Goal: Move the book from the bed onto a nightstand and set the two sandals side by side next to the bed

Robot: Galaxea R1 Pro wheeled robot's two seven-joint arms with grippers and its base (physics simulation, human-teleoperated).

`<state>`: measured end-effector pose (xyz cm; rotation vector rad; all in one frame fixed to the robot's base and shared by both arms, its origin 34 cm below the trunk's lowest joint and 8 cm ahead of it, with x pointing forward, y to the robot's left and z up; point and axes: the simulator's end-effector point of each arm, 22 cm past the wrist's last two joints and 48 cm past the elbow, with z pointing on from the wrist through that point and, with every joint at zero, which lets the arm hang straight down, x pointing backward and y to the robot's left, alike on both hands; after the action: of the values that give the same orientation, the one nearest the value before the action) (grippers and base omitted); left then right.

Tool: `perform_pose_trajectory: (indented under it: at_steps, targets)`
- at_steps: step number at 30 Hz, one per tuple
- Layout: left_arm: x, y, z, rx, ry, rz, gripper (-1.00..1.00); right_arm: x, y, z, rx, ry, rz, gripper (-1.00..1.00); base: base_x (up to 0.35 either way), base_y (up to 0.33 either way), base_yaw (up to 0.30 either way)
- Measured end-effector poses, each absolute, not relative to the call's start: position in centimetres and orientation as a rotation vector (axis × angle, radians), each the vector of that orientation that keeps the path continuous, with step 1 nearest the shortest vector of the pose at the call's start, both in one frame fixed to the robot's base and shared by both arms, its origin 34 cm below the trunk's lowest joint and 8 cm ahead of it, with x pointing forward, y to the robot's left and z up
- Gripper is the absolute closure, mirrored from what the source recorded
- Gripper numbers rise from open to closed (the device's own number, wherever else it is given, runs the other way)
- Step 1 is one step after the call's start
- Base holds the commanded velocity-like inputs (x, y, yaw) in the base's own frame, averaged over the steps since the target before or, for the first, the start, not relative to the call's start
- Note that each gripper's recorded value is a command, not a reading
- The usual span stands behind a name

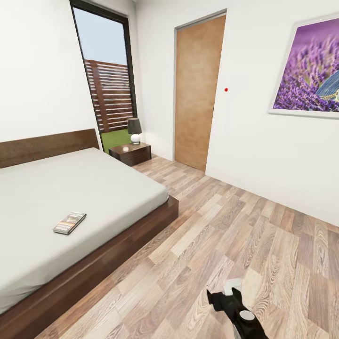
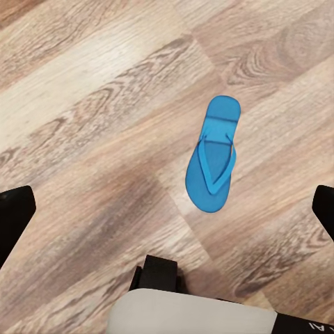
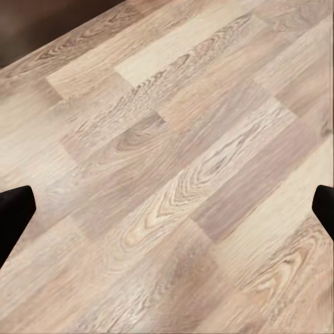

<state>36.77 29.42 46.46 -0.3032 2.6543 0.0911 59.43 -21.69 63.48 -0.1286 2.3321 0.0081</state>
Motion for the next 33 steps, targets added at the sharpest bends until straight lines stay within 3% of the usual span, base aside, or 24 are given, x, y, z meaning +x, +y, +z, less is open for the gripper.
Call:
perform_pose_trajectory:
  at_steps: [8,22,33]
  targets:
    - [36.7,29.4,46.5,-0.302,2.656,0.091,-1.00,62.8,-20.9,72.9,-0.119,2.259,0.026,-1.00,0.000,0.000,0.000]
    - [36.7,29.4,46.4,-0.302,2.656,0.092,-1.00,62.9,-19.2,74.6,-0.131,2.255,0.082,-1.00,0.000,0.000,0.000]
    - [35.2,29.2,45.7,-0.306,2.746,0.119,-1.00,63.9,-14.2,80.5,-0.242,2.134,0.140,-1.00,0.000,0.000,0.000]
